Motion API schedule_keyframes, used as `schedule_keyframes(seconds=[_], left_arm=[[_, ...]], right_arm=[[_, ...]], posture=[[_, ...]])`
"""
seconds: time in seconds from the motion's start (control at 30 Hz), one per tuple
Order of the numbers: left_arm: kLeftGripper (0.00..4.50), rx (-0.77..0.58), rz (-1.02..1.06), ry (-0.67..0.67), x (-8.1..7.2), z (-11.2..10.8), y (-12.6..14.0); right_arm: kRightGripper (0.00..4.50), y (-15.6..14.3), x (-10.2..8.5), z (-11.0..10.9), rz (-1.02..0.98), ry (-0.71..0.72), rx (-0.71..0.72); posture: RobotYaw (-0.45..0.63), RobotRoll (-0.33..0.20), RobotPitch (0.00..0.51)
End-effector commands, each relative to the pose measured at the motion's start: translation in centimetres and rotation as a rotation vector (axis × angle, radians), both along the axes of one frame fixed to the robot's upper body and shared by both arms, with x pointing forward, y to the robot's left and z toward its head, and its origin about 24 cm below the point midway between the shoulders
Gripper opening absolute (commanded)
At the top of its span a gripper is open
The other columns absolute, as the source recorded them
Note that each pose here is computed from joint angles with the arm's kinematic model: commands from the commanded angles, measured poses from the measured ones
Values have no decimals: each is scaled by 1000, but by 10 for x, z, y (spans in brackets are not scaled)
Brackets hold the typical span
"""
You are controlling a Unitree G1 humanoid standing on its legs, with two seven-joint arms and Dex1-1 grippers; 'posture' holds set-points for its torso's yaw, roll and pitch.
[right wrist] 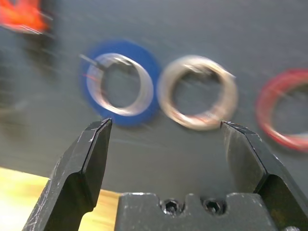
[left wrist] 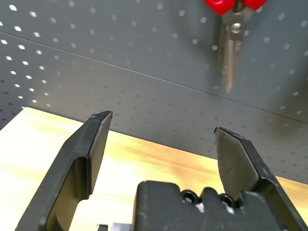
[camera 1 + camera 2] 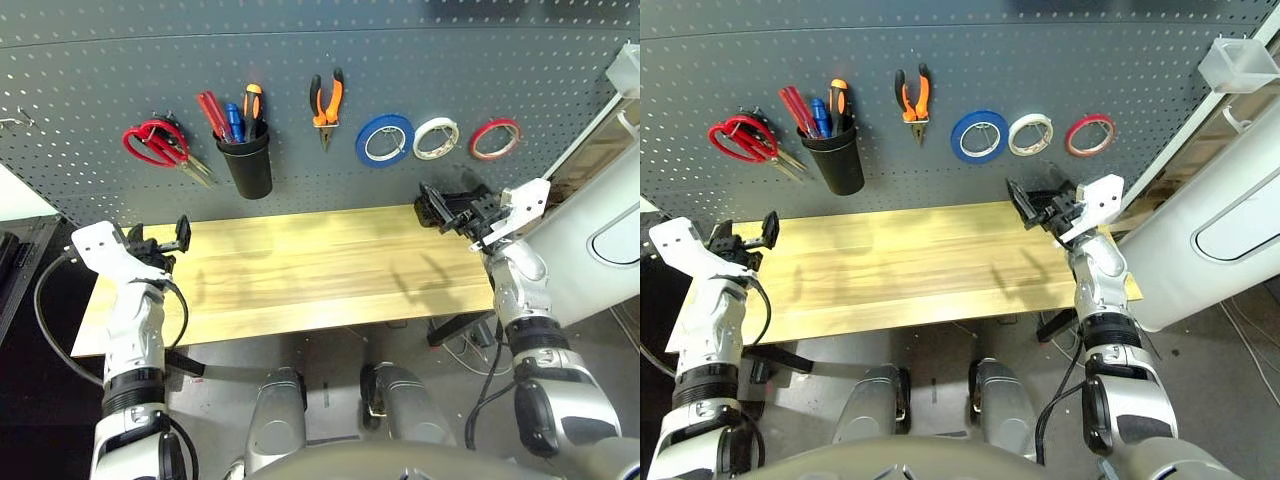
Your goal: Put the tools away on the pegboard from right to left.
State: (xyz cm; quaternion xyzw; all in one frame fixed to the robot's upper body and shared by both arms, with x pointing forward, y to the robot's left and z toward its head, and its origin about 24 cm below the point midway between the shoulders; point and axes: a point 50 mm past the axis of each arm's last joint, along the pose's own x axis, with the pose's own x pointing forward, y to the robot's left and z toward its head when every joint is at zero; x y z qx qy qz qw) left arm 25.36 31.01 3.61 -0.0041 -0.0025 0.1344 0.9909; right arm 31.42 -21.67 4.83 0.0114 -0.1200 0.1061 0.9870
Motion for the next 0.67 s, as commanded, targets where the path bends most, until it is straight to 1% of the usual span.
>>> schedule_keyframes(seconds=[0.03, 0.1, 0.23, 0.47, 0.67], left_arm=[[4454, 29, 29, -7, -6, -8, 0], [4454, 31, 33, -11, -7, -9, -1], [4454, 23, 43, -16, -10, -13, -1], [4454, 20, 59, -12, -12, -17, 0], [4454, 17, 84, -16, -17, -20, 4]], right_arm=[[4500, -11, -5, -18, -183, 75, -15], [4500, -13, -6, -23, -225, 96, -36], [4500, -11, -6, -30, -232, 138, -55], [4500, -3, -4, -29, -201, 127, -47], [4500, -2, -7, -33, -203, 131, -37]], posture=[[29, 0, 60], [27, 0, 58], [24, 0, 54], [12, 0, 52], [12, 0, 20]])
